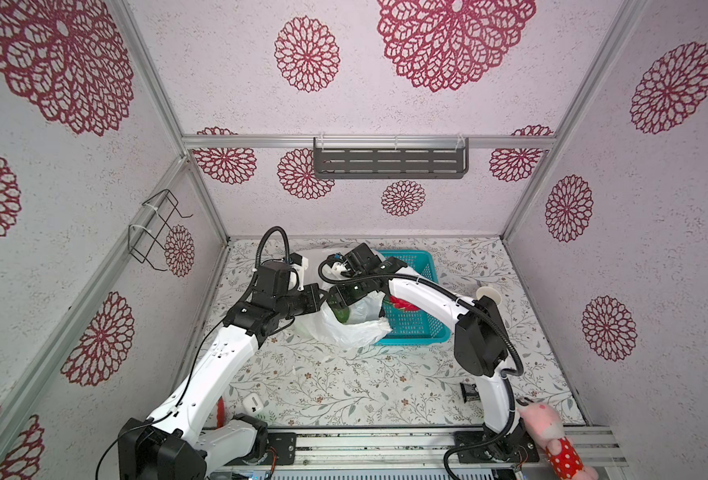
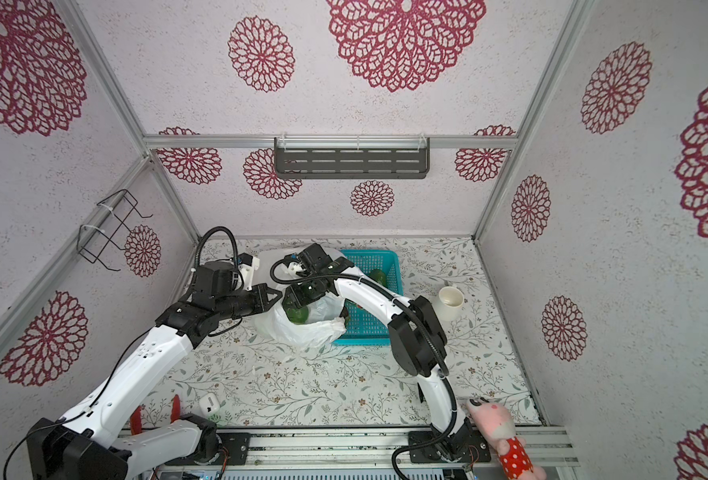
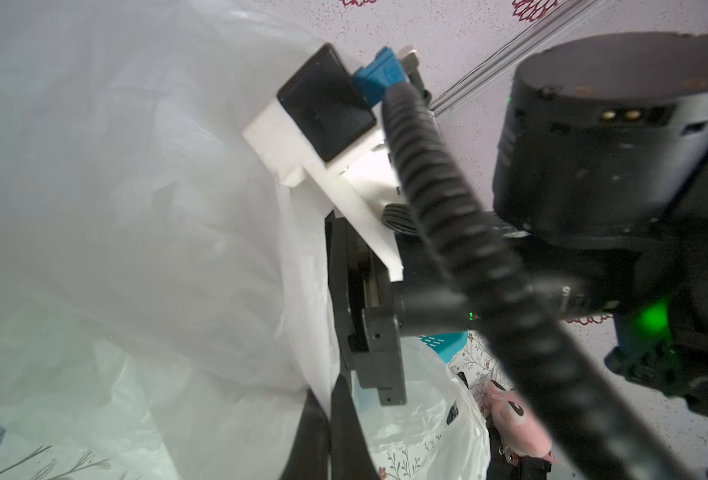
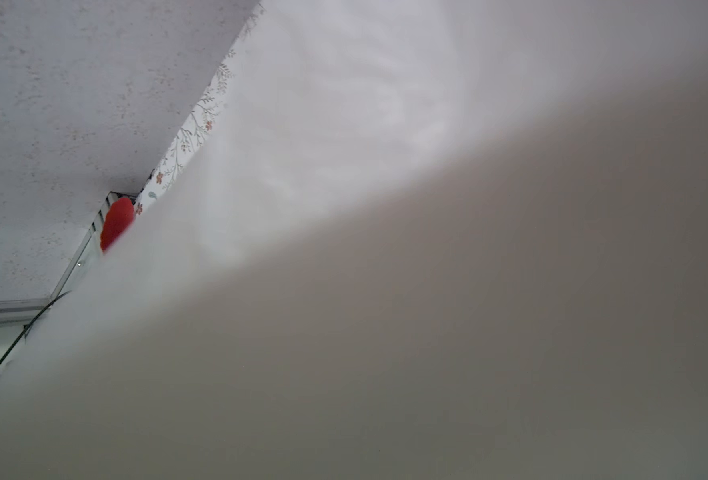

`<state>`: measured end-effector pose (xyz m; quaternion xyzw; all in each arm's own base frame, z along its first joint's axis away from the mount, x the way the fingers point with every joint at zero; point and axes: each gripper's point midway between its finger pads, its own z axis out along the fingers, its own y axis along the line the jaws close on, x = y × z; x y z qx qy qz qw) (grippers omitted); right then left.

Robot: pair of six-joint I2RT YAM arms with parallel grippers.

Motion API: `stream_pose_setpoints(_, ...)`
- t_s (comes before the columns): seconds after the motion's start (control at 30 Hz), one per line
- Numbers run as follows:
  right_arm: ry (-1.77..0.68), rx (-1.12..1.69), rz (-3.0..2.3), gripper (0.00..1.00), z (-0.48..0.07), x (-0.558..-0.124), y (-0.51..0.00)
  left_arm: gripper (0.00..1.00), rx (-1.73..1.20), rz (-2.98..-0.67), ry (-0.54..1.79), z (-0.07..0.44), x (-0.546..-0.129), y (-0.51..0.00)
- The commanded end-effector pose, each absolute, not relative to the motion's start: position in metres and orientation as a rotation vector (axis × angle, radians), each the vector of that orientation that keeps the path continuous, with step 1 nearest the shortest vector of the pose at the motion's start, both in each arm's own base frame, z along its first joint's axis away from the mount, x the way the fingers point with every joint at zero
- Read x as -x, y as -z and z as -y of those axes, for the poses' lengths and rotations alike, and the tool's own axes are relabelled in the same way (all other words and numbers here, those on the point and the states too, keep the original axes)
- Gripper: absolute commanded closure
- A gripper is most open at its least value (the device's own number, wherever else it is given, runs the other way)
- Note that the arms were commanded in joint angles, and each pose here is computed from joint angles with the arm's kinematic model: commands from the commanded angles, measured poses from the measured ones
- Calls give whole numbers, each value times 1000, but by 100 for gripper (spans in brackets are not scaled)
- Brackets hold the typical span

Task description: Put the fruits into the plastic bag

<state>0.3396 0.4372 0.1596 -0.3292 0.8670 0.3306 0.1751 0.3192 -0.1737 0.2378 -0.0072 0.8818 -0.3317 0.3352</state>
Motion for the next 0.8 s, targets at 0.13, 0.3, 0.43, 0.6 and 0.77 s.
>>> stream_pose_setpoints(0.13, -918, 862, -2383, 26, -426, -350, -197, 100, 13, -2272, 830, 170, -326, -238)
stream_pose_setpoints(0.3, -931, 790, -2331, 22, -402, -352, -225, 100, 35, -2279, 799, 165, -327, -230)
stream_pose_setpoints(0.43, -979, 735, -2220, 22, -374, -346, -261, 100, 49, -2271, 802, 164, -328, -225)
stream_pose_setpoints(0.6, -978, 563, -2102, 22, -319, -351, -303, 100, 68, -2276, 775, 158, -331, -222)
stream_pose_setpoints(0.77, -833, 201, -2104, 20, -244, -387, -301, 100, 141, -2268, 732, 145, -337, -222)
